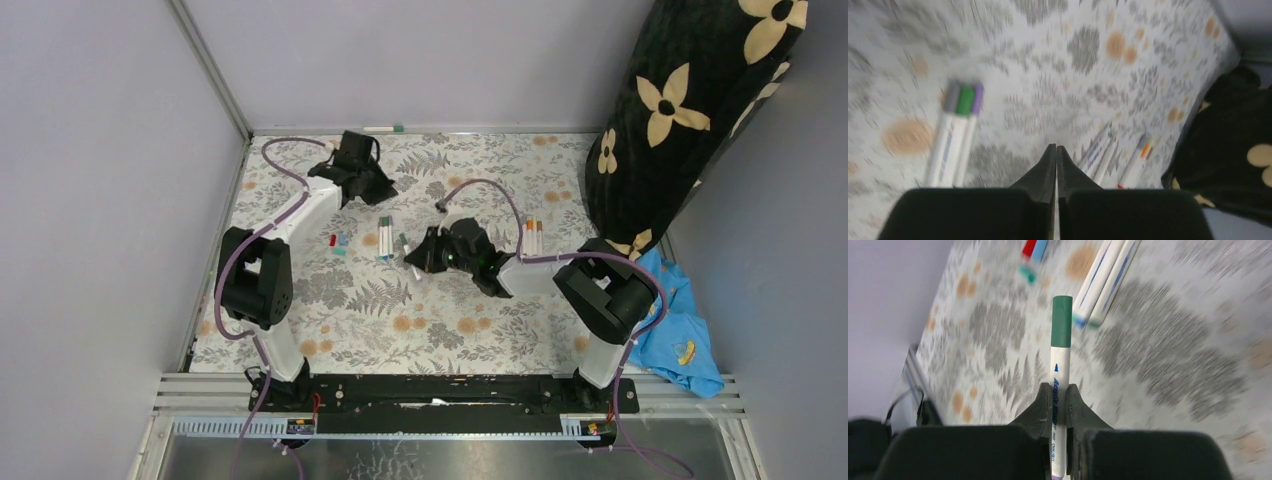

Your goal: Open the pen caps

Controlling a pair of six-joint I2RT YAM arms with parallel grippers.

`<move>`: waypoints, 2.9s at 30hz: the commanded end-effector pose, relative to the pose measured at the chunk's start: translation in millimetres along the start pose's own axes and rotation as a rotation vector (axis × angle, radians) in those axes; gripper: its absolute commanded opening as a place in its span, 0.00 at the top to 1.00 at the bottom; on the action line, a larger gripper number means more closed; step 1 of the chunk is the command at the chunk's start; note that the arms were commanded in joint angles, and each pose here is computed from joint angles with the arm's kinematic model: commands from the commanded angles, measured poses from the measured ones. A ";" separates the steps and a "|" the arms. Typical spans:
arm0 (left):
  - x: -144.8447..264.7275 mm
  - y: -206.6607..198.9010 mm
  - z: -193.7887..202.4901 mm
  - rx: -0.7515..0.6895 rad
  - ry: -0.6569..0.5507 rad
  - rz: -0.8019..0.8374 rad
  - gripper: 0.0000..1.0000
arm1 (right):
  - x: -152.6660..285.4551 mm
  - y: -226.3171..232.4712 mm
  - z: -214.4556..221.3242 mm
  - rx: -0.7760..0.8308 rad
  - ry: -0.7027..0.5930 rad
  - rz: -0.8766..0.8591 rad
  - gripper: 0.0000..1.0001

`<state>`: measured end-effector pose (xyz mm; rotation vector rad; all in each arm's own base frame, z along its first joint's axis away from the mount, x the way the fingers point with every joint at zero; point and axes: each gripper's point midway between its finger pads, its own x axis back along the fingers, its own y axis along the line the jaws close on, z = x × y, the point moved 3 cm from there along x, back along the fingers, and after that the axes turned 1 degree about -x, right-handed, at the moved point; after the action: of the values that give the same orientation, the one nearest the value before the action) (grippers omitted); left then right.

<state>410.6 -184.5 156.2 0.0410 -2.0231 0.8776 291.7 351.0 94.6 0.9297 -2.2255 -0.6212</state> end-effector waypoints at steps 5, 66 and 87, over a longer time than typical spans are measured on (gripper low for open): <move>5.5 -26.8 -74.7 0.036 -0.277 0.108 1.00 | 19.7 36.2 31.1 0.001 0.087 -0.116 1.00; 44.7 7.3 38.5 -0.074 0.078 0.285 0.66 | -3.9 56.2 -62.7 0.105 -0.025 -0.121 1.00; 38.1 10.0 31.9 -0.097 0.049 0.250 0.77 | -2.3 53.3 -53.5 0.082 -0.011 -0.132 1.00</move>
<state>351.6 -184.6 161.4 -0.2670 -2.0015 0.9351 303.6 372.5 142.6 1.0537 -2.2045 -0.5473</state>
